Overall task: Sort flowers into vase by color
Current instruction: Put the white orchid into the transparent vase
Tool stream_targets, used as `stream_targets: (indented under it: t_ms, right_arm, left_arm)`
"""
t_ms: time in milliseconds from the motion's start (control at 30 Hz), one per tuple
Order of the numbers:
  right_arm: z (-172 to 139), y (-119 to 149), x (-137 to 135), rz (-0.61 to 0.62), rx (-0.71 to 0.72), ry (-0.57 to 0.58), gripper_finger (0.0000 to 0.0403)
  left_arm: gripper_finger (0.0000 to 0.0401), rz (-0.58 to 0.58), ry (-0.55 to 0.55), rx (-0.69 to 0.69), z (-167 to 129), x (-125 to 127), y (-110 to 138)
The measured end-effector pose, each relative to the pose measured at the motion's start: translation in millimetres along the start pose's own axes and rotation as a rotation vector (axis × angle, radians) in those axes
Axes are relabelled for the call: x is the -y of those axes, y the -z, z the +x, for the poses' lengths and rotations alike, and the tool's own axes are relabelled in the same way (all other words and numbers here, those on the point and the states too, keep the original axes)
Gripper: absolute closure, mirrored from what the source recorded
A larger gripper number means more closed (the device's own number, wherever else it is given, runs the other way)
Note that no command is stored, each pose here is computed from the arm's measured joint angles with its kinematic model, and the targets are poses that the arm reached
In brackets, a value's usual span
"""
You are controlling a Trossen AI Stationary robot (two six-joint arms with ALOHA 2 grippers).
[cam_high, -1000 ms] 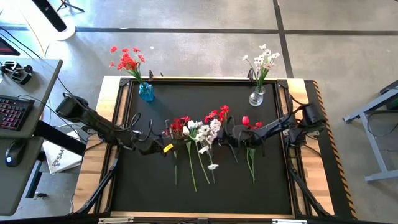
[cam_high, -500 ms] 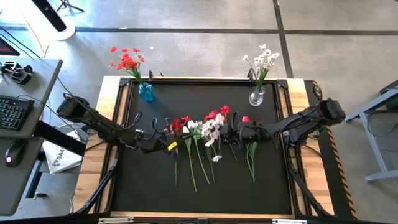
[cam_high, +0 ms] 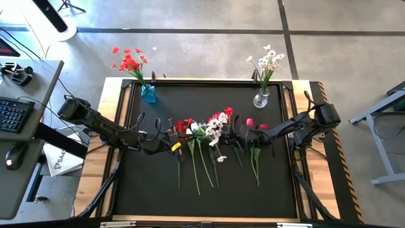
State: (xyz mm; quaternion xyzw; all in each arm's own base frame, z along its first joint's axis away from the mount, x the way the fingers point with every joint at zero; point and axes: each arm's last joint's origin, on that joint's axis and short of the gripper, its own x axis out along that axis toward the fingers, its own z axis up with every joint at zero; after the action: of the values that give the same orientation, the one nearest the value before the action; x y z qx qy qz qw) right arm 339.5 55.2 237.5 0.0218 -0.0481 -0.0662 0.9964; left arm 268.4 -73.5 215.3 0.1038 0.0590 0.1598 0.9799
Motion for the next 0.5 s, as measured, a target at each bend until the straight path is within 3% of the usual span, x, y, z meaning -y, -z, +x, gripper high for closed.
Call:
stream_targets:
  t_ms: [367,500]
  right_arm:
    - [3.9,-2.7,11.9,0.009,0.026,-0.051,0.0338]
    - [3.9,-2.5,11.9,-0.019,0.025,-0.051,0.0381]
  left_arm:
    - [0.0400,-0.057,-0.018,-0.005,3.5,-4.6,1.2]
    - [0.0379,-0.075,-0.020,-0.018,4.7,-6.1,2.6]
